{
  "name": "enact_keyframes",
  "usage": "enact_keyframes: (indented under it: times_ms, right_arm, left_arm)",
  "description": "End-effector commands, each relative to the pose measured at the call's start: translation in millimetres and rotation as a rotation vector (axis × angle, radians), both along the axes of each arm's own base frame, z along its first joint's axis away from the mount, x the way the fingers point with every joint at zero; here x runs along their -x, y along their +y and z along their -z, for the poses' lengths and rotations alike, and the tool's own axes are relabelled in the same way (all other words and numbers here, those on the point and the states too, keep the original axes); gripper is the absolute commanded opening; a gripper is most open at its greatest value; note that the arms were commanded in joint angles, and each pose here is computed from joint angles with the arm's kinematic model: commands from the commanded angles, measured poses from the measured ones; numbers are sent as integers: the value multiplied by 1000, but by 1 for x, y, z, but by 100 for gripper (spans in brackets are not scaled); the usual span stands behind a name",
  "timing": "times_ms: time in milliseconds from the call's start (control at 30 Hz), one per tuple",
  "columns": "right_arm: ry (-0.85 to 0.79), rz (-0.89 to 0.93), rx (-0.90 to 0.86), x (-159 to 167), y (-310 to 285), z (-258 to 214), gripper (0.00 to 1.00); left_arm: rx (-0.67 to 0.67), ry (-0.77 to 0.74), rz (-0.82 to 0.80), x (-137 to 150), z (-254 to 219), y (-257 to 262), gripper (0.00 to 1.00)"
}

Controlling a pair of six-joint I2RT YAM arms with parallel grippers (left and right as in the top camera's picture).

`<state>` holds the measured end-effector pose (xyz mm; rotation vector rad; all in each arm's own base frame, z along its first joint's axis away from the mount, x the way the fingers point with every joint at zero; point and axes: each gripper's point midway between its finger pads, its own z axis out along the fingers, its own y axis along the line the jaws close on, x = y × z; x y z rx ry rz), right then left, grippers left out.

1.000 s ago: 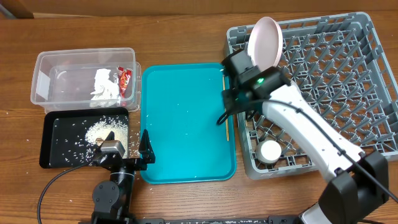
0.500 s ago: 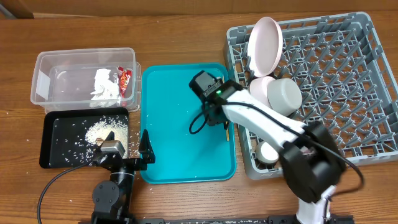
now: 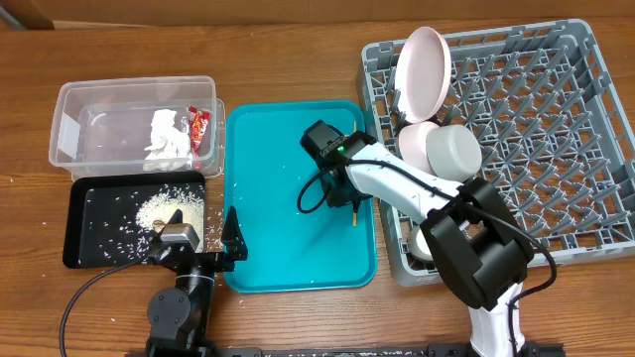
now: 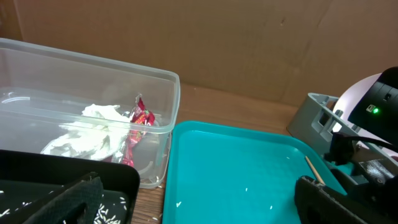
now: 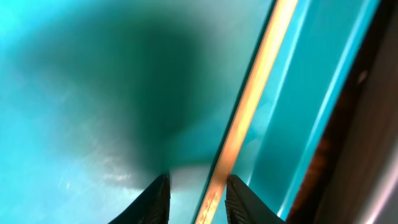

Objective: Sort waste into correct bins and load items into the dishwasher
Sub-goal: 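Return the right gripper to the teal tray and grasp the second chopstick, then carry the second chopstick with the right gripper into the dish rack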

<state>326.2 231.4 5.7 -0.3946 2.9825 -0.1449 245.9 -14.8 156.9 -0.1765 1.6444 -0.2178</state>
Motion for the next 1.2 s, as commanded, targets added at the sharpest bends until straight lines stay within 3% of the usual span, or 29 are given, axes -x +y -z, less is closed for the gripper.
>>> enact_keyframes:
  times_ms: [0,167,400,567,667,933,1167]
  right_arm:
    - [91,1,-37,16,5,11,31]
    - [86,0,-42,13,7,6,4]
    - [-45,-11,-140,-14,28,-70,4]
    - [-307,21,-187,-48,14,-161,4]
    - [-407,38,-164,-64,-12,-191,4]
    - [-304,85,-42,-77,-79,-141,4]
    - [-243,75,-13,-68,-86,-120,4]
  left_arm:
    - [10,-8,-12,0,-1,2,100]
    - [10,-8,-12,0,-1,2,100]
    - [10,-8,-12,0,-1,2,100]
    - [10,-8,-12,0,-1,2,100]
    - [10,-8,-12,0,-1,2,100]
    - [10,-8,-12,0,-1,2,100]
    - [10,-8,-12,0,-1,2,100]
